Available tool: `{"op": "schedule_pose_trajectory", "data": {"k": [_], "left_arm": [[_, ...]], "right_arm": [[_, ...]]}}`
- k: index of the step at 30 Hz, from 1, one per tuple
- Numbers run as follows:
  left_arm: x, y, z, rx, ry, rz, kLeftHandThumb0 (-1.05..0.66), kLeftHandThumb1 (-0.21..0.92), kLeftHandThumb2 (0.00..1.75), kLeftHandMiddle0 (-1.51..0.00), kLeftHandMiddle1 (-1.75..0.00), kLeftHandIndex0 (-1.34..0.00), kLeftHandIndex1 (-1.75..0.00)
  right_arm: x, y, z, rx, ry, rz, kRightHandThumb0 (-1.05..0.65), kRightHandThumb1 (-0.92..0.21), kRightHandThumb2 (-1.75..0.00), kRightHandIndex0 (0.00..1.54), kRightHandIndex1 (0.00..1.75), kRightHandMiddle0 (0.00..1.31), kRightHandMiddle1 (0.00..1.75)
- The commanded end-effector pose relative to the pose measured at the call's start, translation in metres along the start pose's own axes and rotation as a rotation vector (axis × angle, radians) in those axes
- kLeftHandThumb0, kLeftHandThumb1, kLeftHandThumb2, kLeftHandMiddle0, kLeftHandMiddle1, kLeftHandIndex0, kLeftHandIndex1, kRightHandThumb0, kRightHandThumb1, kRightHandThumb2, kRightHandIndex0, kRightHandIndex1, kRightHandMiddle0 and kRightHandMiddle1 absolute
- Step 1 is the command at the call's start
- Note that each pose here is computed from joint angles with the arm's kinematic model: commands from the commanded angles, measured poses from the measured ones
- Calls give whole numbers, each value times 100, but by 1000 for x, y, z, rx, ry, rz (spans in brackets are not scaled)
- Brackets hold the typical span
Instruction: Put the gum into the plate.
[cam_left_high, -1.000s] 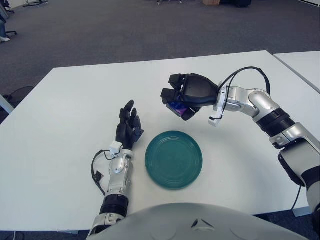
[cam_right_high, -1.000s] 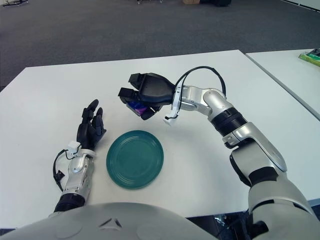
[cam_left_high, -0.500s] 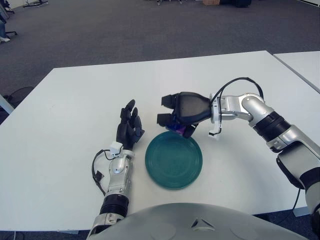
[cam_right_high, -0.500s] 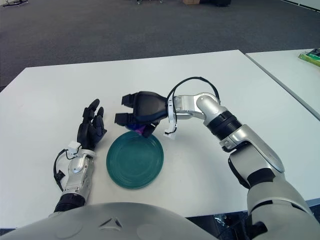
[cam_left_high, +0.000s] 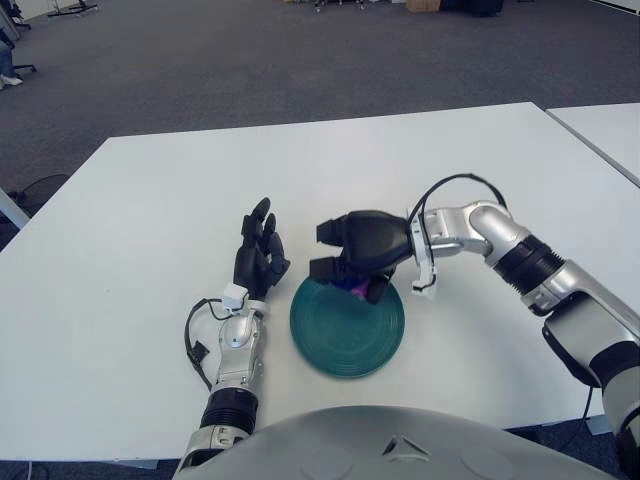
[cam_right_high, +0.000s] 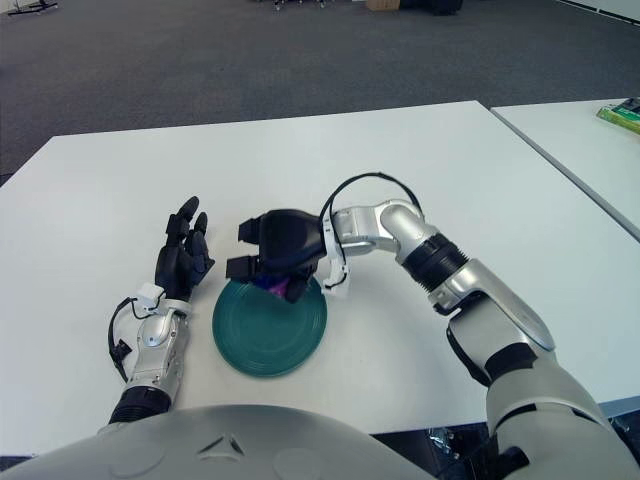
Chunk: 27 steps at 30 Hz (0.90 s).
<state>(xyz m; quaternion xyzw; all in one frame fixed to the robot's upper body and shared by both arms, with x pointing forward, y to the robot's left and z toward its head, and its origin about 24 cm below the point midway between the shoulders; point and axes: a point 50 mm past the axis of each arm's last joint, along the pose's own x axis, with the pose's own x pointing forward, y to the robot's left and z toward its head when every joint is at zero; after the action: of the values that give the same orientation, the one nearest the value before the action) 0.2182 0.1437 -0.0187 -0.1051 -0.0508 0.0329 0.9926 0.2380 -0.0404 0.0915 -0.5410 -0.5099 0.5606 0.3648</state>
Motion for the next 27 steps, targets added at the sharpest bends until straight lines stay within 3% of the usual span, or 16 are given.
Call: {"op": "schedule_pose_trajectory", "data": {"k": [1,17,27], "left_arm": [[-41,5,-41,-103,218,102,-81,92,96,-22,-1,0,-46],[-41,3,-41,-98,226,100,-75,92,101,-24,-2,0,-46],[-40,3,-42,-108,233,104,-77,92,101,-26,-2,0,-50]], "right_arm": [[3,7,3,18,10,54,-39,-63,-91,111,175,38,174],[13,14,13,81,29,154,-39,-66,-87,117,175,36,175],[17,25,29,17,38,88,-40,-61,-94,116,175,40,175]]}}
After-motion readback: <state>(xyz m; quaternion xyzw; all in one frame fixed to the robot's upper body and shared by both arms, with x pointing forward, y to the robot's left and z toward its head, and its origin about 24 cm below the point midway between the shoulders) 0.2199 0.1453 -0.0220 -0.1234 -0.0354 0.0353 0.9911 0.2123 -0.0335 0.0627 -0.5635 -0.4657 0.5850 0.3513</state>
